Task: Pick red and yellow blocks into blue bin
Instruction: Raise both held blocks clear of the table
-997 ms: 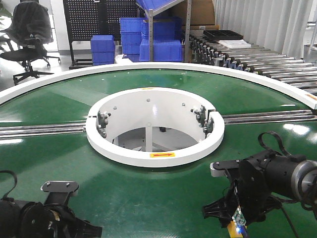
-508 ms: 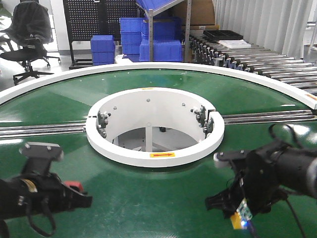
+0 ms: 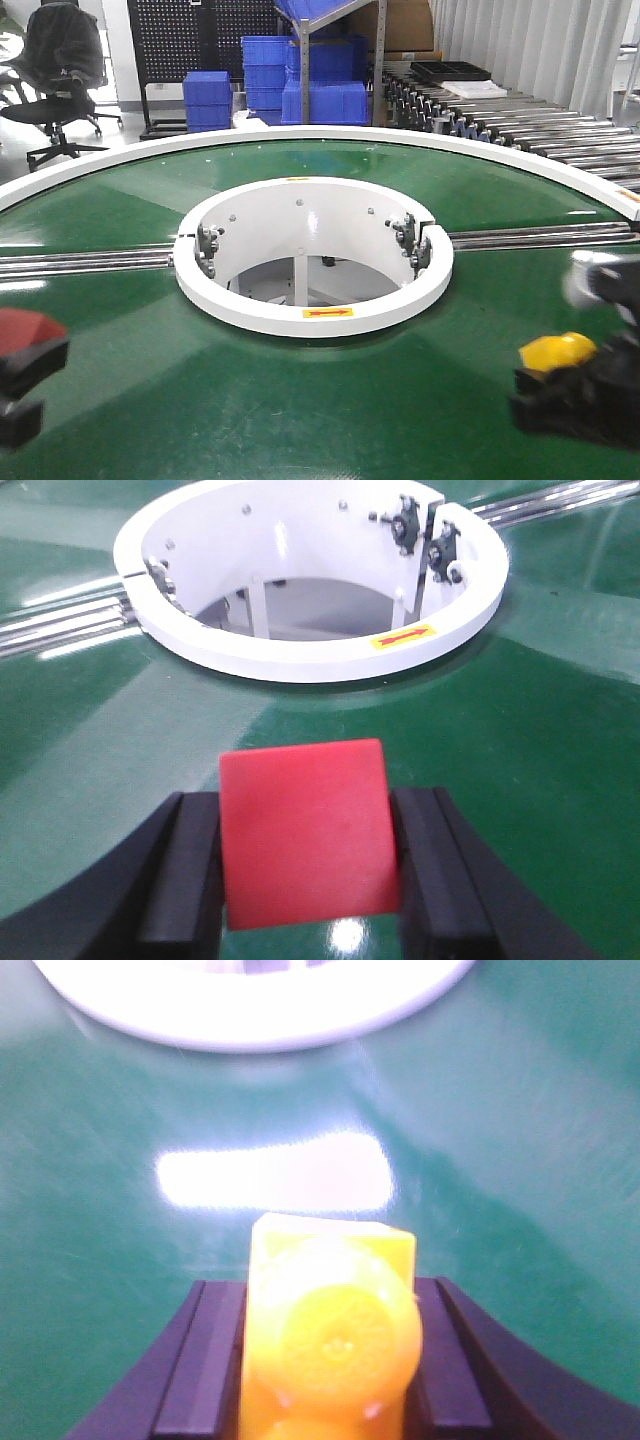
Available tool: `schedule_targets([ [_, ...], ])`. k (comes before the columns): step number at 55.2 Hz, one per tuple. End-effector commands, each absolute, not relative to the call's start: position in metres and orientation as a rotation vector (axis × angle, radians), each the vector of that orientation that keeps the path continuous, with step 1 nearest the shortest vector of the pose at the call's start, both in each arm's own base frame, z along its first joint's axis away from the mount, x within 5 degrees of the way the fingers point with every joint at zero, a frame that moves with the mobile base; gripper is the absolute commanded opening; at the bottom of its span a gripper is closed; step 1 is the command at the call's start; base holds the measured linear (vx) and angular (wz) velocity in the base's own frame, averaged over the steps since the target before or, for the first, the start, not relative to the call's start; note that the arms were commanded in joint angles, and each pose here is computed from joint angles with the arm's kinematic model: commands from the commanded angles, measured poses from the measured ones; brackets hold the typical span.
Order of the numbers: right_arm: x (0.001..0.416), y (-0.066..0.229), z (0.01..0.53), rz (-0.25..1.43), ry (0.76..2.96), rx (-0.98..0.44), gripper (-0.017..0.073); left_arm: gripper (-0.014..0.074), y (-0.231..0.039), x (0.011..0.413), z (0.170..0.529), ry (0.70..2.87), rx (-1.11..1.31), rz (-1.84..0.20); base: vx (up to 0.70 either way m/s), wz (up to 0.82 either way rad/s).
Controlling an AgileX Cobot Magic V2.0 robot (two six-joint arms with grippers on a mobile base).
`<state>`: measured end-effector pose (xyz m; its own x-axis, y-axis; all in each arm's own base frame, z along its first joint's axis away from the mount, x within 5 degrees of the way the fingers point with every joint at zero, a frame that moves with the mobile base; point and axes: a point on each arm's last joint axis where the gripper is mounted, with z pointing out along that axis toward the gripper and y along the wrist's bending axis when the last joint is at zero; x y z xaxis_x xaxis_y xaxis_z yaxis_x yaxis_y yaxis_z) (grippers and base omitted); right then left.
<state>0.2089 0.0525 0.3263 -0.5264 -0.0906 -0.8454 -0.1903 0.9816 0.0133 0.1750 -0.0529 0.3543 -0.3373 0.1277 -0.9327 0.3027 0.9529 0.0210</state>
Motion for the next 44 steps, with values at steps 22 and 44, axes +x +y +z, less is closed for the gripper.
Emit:
schedule_targets([
  [22, 0.088, 0.020, 0.325, 0.158, 1.654, -0.194, -0.0010, -0.0001, -0.033, 0.105, 0.352, 1.630, 0.251, -0.235, 0.00, 0.00],
  [44, 0.089, 0.020, 0.323, 0.158, 1.674, -0.193, -0.0010, -0.0001, -0.025, 0.078, 0.361, 1.536, 0.241, -0.239, 0.00, 0.00],
])
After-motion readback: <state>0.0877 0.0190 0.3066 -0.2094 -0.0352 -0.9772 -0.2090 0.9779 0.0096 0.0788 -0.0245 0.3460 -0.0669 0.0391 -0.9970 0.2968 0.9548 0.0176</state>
